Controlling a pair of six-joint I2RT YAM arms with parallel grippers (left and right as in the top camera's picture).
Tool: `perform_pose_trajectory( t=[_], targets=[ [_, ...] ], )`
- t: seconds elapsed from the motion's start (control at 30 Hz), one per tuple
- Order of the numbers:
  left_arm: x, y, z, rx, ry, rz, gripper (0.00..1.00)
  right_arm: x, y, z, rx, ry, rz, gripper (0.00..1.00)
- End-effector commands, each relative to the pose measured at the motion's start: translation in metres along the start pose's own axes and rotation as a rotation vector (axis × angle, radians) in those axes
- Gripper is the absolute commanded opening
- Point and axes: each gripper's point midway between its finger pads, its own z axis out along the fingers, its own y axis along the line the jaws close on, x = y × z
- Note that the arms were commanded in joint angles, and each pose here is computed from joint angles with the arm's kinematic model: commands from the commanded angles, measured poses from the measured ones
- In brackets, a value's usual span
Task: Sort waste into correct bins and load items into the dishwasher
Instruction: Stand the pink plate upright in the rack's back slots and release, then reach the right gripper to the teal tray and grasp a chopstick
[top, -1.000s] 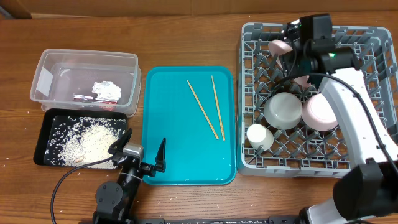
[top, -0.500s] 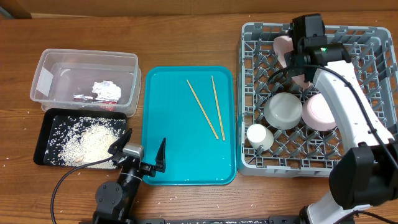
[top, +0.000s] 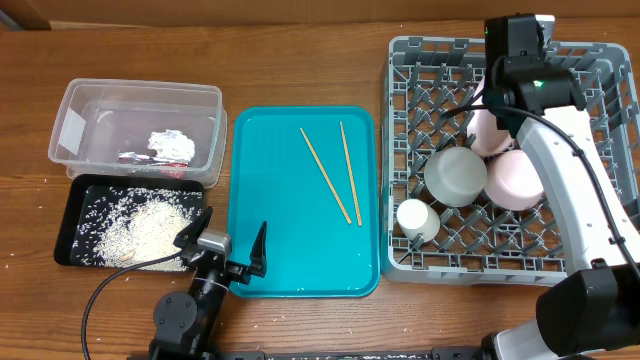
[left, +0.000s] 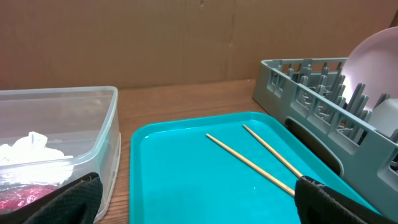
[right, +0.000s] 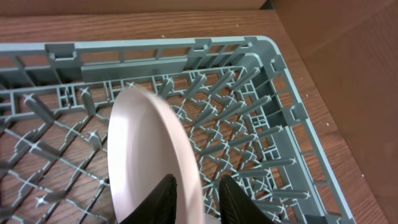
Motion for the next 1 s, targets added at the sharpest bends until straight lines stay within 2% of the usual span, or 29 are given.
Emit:
perform_pose_trajectory(
  t=[0.0,0.07,0.1,0.13,0.23,0.3,0.33,0.37,0.43,0.53,0.6,0.7,0.8,0.87,0.97],
  targets=[
    [0.001,0.004,0.000,-0.017,-0.004,0.021,1.00,-0.018,-0.011,-0.016,0.011,-0.059,0.090,0.25],
    [0.001,0.004,0.000,-0.017,-0.004,0.021,1.00,-0.015,-0.004,-0.016,-0.034,-0.045,0.085,0.25],
    [0.001,0.004,0.000,-0.017,-0.004,0.021,1.00,-0.015,-0.001,-0.018,-0.052,-0.044,0.083,0.33],
    [0.001,0.004,0.000,-0.017,-0.004,0.021,1.00,-0.016,0.004,-0.022,-0.083,-0.046,0.083,0.35],
    [0.001,0.004,0.000,-0.017,-0.004,0.021,1.00,-0.017,0.035,-0.051,-0.289,-0.056,0.076,0.42],
    [0.001,0.004,0.000,-0.017,-0.004,0.021,1.00,-0.015,0.082,-0.102,-0.615,-0.060,0.046,0.49],
    [0.001,0.004,0.000,-0.017,-0.004,0.021,1.00,-0.010,0.104,-0.130,-0.773,-0.052,0.018,0.49],
    [0.001,0.004,0.000,-0.017,-0.004,0.021,1.00,0.009,0.142,-0.181,-1.023,-0.011,-0.058,0.47],
    [0.001,0.004,0.000,-0.017,-0.004,0.021,1.00,0.047,0.179,-0.215,-1.154,0.085,-0.173,0.46],
    [0.001,0.004,0.000,-0.017,-0.004,0.021,1.00,0.103,0.221,-0.222,-1.141,0.210,-0.303,0.47],
    [0.001,0.004,0.000,-0.017,-0.004,0.021,1.00,0.134,0.242,-0.188,-0.936,0.263,-0.315,0.51],
    [0.001,0.004,0.000,-0.017,-0.004,0.021,1.00,0.151,0.259,-0.137,-0.725,0.278,-0.304,0.56],
    [0.001,0.004,0.000,-0.017,-0.004,0.021,1.00,0.174,0.282,-0.109,-0.699,0.330,-0.349,0.53],
    [0.001,0.004,0.000,-0.017,-0.004,0.021,1.00,0.202,0.304,-0.097,-0.745,0.383,-0.448,0.49],
    [0.001,0.004,0.000,-0.017,-0.004,0.021,1.00,0.232,0.317,-0.093,-0.789,0.433,-0.571,0.49]
  ],
)
